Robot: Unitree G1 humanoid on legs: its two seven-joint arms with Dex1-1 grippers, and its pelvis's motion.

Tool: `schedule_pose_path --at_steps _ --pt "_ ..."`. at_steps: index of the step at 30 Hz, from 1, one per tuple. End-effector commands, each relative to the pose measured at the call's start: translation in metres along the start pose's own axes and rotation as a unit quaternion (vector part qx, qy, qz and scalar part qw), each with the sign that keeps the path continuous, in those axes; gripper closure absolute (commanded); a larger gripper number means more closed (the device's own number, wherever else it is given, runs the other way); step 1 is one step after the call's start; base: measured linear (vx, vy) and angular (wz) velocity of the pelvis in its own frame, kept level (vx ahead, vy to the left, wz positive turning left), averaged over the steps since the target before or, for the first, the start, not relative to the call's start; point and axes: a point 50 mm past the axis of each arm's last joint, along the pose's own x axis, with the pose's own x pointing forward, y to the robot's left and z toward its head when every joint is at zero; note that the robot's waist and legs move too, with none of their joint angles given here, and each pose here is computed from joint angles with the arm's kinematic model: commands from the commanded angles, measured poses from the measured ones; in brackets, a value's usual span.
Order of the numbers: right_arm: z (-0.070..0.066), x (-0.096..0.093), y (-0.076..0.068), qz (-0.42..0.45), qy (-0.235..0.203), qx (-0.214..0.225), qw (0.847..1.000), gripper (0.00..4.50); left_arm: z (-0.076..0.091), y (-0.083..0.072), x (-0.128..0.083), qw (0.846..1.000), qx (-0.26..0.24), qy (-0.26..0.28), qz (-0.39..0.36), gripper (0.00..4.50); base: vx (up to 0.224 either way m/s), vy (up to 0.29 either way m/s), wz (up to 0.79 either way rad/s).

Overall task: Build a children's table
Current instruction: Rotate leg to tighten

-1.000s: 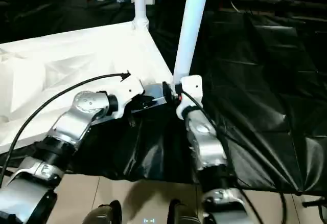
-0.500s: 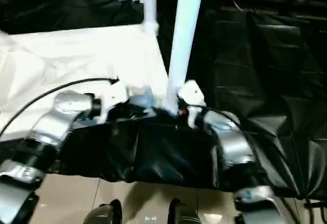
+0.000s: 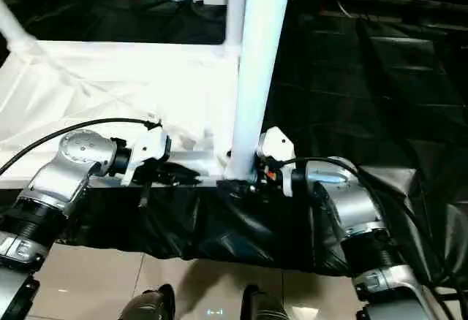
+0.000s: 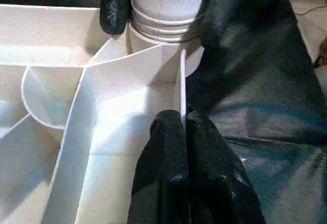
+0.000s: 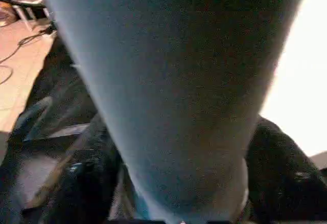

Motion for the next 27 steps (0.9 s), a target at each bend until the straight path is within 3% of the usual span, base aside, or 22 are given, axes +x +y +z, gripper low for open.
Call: schedule_pose_path --at_steps 1,13,17,21,27 --pt "-0.002 0.003 0.007 0.028 0.004 0.003 1.000 1.63 -0.013 -0.009 0.008 0.999 -0.026 0.014 -0.030 4.50 0.000 0.000 0.00" --pt "-0.004 0.004 0.009 0.027 -0.001 0.014 1.000 1.86 -0.011 -0.004 0.010 0.999 -0.033 0.004 -0.008 4.50 0.000 0.000 0.00" --pt "-0.011 0.019 0.003 -0.076 -0.024 0.042 0.996 1.87 -0.006 0.008 0.023 0.996 -0.056 0.000 0.065 4.50 0.000 0.000 0.00" --pt "-0.020 0.042 -0.005 -0.218 -0.042 0.102 0.970 1.87 0.003 0.017 0.044 0.989 -0.076 -0.001 0.126 4.50 0.000 0.000 0.00" --pt "-0.021 0.070 -0.007 -0.340 -0.052 0.173 0.923 1.87 0.015 0.024 0.065 0.979 -0.099 -0.010 0.180 4.50 -0.010 0.003 -0.01"
